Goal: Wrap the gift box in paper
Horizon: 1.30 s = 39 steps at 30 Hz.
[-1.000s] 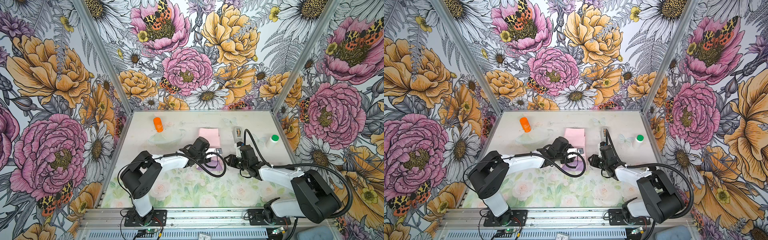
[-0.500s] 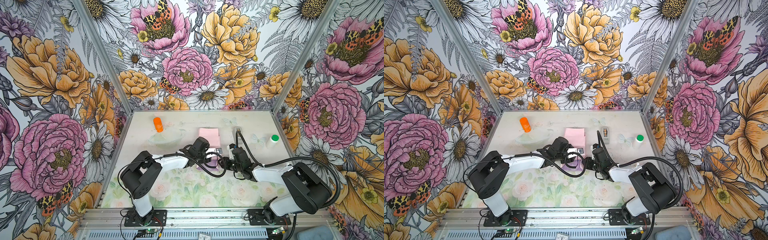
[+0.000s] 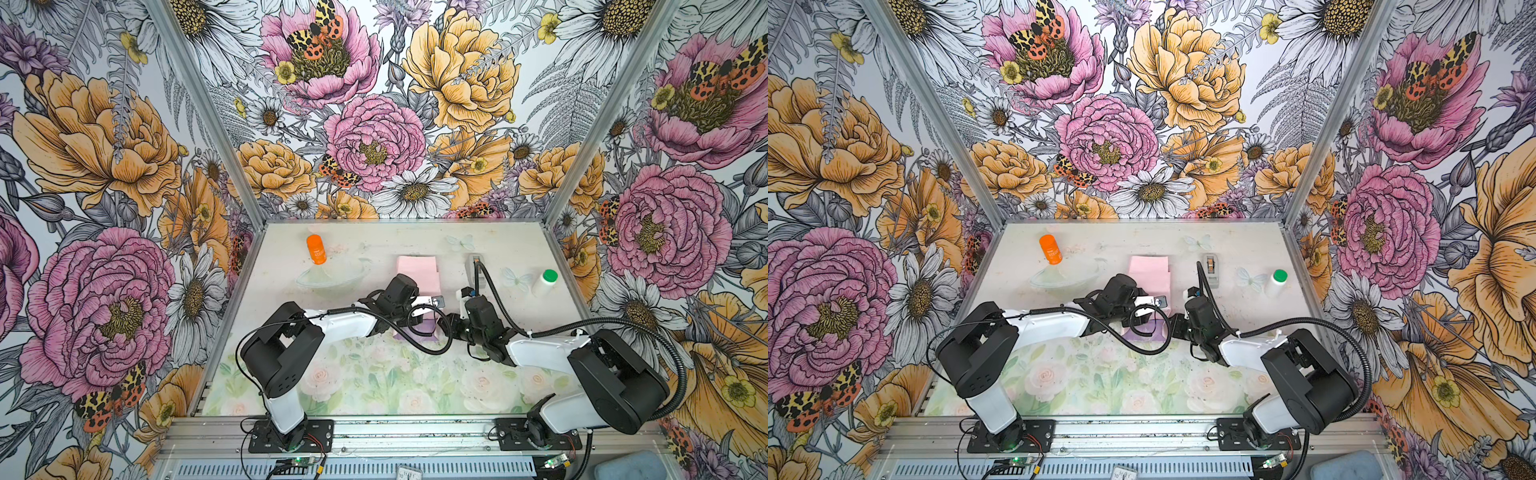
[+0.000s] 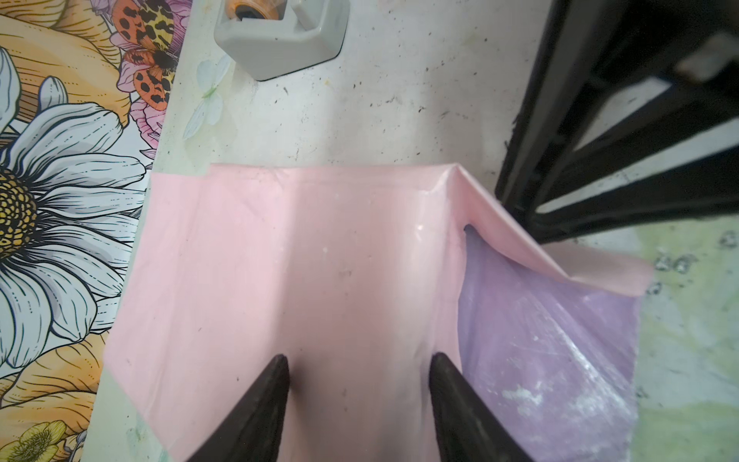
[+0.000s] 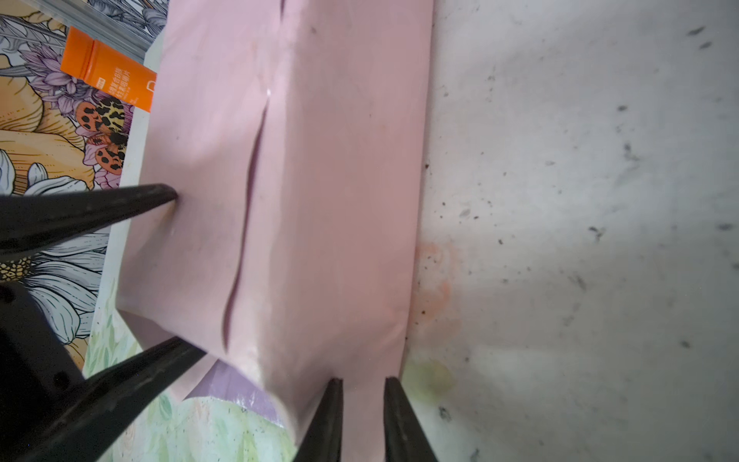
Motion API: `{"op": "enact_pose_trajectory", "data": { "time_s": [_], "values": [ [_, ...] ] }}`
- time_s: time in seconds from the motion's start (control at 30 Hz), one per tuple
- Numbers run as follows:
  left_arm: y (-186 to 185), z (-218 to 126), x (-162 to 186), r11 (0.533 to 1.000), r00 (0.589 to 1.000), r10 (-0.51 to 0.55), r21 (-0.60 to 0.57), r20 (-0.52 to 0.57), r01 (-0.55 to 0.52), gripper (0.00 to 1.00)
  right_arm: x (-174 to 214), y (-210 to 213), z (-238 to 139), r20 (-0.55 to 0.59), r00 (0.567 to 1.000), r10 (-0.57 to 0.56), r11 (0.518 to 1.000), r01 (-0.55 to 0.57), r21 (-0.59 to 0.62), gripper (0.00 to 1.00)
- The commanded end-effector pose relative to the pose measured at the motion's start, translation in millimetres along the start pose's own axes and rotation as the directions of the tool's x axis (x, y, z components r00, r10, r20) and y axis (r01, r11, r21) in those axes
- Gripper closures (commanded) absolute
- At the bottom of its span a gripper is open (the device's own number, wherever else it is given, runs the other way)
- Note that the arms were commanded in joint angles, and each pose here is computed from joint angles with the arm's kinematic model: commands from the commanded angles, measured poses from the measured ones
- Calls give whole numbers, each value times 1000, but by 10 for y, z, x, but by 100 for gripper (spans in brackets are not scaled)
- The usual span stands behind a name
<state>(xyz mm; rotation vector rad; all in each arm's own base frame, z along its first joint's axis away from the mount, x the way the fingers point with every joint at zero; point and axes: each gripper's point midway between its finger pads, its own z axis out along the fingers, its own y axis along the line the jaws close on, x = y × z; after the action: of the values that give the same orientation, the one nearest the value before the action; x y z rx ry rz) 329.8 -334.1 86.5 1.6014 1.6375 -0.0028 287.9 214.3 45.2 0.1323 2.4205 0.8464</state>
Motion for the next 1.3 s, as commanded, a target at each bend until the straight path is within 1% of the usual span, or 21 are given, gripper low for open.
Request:
{"op": "enact_pose_trajectory", "data": {
  "time_s": [0.0, 0.13, 0.47, 0.7, 0.87, 1.07, 1.17, 1.27],
  "values": [
    [6, -24, -34, 1000, 1000, -16, -13, 22, 17, 42, -55, 95, 60, 29, 1000, -6, 1000, 6, -25, 81],
    [6, -23, -17, 1000, 1000, -19, -12, 21, 20, 42, -57, 157, 108, 36, 999, -8, 999, 9, -39, 83],
    [11, -33, -34, 1000, 999, -29, -10, 35, 29, 43, -70, 205, 191, 48, 999, -20, 999, 21, -30, 86],
    [12, -43, -52, 999, 998, -37, -6, 47, 38, 43, -62, 242, 262, 43, 999, -18, 999, 20, -40, 87],
    [18, -47, -70, 999, 998, -42, -6, 56, 42, 43, -13, 231, 332, 26, 999, -22, 999, 23, -38, 85],
    [19, -46, -67, 999, 997, -49, -3, 59, 50, 44, 141, 79, 401, -16, 1000, -17, 1000, 17, 2, 84],
    [16, -44, -60, 999, 997, -50, -4, 59, 51, 44, 194, 35, 384, -25, 1000, -16, 1000, 16, 10, 81],
    [19, -51, -49, 999, 997, -53, -5, 58, 54, 44, 187, 70, 319, -10, 1000, -20, 1000, 20, -12, 76]
  ]
}}
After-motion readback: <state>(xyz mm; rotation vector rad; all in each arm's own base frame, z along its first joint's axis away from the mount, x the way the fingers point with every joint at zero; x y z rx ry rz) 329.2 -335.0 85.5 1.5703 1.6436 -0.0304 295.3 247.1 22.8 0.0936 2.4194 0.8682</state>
